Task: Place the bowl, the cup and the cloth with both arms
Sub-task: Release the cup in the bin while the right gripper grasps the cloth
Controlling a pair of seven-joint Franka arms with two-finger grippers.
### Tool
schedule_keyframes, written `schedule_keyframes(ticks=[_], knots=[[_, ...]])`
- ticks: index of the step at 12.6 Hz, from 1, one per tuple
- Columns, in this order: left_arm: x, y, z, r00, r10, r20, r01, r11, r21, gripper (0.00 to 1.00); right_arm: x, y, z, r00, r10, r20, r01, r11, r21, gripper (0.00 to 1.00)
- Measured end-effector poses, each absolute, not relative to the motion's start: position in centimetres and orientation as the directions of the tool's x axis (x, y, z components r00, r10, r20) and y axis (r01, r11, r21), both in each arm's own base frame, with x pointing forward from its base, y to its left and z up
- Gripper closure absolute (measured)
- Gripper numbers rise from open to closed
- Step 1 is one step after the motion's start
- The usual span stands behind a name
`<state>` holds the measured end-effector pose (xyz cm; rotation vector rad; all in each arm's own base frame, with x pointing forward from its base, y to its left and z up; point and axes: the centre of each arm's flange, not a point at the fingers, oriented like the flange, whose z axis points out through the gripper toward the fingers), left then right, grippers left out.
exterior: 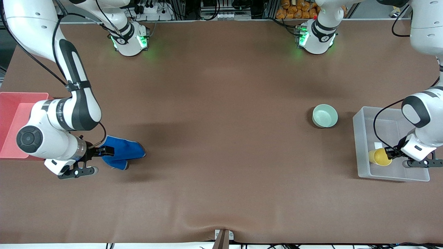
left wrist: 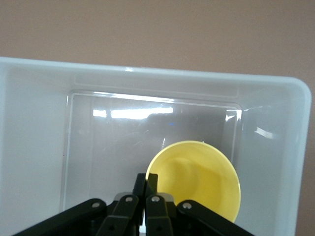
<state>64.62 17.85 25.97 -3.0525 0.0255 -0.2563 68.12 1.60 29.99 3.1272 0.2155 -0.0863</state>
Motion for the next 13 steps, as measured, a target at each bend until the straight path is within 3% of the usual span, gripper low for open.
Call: schedule_keyframes(ticks=[3,4,8,9,13], knots=[[64.3,17.8,25.8,0.982,-0.025,0.189,-0.008,-0.996,-0.086,0.97,67.2,0.3,28.0,0.994,0.069,-0.080,0.070,-0.998,0.004,0.00],[64.4,17.6,25.9,0.980,-0.028,0.195,-0.011,-0.996,-0.087,0.92,67.0,0.8,27.8,0.995,0.048,-0.082,0.049,-0.999,0.004,0.00],[65.2,16.0,27.4,0.977,-0.052,0.206,-0.035,-0.996,-0.085,0.45,66.2,1.7,25.3,1.000,0.013,0.001,0.013,-1.000,0.005,0.00],[65.7,15.7,28.4,0.982,-0.055,0.183,-0.042,-0.996,-0.076,0.38,65.8,1.6,24.4,1.000,0.009,0.023,0.009,-1.000,0.005,0.00],[67.8,14.5,36.3,0.995,-0.072,0.069,-0.070,-0.997,-0.029,0.35,65.4,0.8,23.7,0.996,-0.090,0.030,-0.089,-0.996,-0.024,0.00]])
